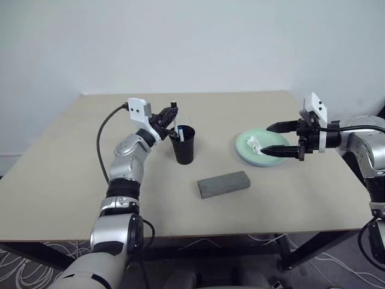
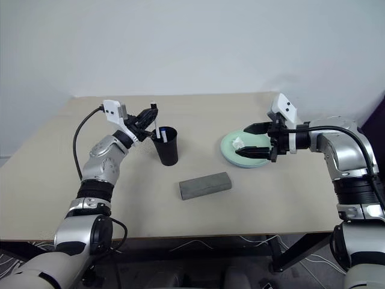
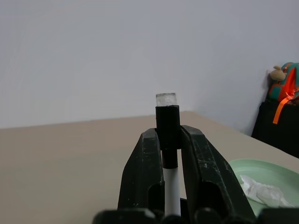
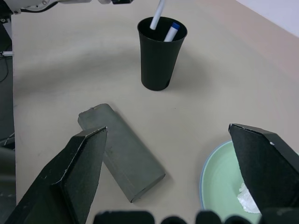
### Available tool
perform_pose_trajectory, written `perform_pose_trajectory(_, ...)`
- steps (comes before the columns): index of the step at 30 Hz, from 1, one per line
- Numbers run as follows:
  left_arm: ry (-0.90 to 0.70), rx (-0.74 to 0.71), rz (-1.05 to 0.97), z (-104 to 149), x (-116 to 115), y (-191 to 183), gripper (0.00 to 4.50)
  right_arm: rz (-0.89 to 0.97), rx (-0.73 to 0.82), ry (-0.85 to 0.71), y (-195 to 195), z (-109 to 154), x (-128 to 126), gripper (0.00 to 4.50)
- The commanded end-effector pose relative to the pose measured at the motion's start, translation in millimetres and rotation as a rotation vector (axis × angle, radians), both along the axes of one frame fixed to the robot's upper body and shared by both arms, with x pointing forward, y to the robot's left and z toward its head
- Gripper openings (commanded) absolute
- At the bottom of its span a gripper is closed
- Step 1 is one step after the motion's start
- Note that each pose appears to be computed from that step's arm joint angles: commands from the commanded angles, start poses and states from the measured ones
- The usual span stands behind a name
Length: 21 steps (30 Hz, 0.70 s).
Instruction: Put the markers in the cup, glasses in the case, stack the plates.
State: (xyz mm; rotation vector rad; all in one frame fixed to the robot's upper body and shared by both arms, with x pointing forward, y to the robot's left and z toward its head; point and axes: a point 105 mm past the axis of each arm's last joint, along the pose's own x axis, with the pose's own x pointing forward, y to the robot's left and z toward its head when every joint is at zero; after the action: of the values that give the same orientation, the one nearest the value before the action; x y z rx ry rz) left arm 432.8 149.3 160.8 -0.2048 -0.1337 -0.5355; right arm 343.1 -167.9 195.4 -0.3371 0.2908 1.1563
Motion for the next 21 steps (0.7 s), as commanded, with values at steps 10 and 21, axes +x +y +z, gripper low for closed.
perform_pose_trajectory(10,-0.071,0.044,0.026,4,4,-5,3.27,0.012,0.020,-0.071,4,19,2,4.50)
perform_pose_trajectory(21,-0.109,0.165,-0.165,31,-38,26,4.42,0.002,0.021,-0.062,1,15,0,4.50)
